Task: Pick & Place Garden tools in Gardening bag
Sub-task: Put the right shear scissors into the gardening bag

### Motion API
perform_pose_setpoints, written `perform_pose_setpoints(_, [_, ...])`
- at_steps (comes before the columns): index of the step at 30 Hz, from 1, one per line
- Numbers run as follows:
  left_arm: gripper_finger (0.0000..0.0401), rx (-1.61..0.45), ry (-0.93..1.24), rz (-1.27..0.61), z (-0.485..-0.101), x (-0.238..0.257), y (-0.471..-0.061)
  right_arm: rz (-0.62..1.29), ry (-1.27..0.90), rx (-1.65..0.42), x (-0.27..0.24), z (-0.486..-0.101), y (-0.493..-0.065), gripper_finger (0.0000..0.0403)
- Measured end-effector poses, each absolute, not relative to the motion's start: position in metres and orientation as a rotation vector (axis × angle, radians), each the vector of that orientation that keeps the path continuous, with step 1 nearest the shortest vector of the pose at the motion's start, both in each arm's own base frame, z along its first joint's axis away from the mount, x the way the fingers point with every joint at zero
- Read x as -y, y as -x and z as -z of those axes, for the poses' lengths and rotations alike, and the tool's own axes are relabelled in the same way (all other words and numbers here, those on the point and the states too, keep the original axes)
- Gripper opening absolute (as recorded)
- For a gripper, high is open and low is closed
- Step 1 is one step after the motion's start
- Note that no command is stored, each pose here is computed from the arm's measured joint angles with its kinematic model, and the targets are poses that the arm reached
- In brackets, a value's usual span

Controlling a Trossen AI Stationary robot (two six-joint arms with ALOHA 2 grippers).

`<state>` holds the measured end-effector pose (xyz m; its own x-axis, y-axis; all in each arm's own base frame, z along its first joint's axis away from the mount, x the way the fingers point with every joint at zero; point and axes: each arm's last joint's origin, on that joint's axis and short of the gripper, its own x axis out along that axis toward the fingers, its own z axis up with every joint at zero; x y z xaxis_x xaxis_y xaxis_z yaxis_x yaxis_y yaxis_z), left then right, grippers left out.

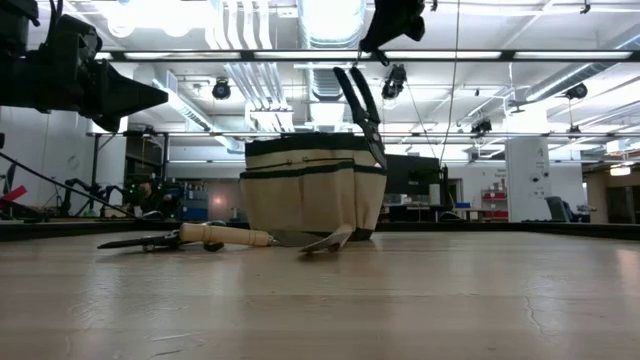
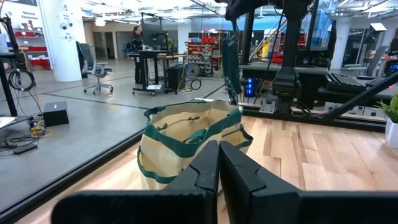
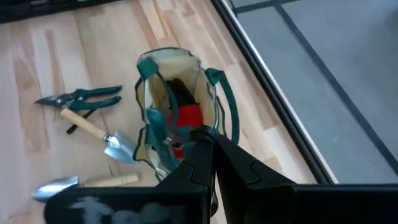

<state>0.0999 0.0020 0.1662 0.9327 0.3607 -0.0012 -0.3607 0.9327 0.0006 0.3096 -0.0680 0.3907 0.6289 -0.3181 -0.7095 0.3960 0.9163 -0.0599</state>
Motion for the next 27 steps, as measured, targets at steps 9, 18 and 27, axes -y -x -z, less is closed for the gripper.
perform_pose_setpoints(9, [0.0016, -0.001, -0.001, -0.369, -0.166, -0.002, -0.100, 0.381, 0.028, -0.729, 0.057, -0.395, -0.317, 0.0008])
perform_pose_setpoints(18, [0.0018, -0.001, 0.000, -0.369, -0.166, -0.002, -0.100, 0.365, 0.087, -0.779, 0.049, -0.381, -0.319, 0.0008])
perform_pose_setpoints(27, [0.0018, -0.001, -0.001, -0.369, -0.166, -0.002, -0.100, 0.344, 0.205, -0.751, 0.030, -0.375, -0.324, 0.0008])
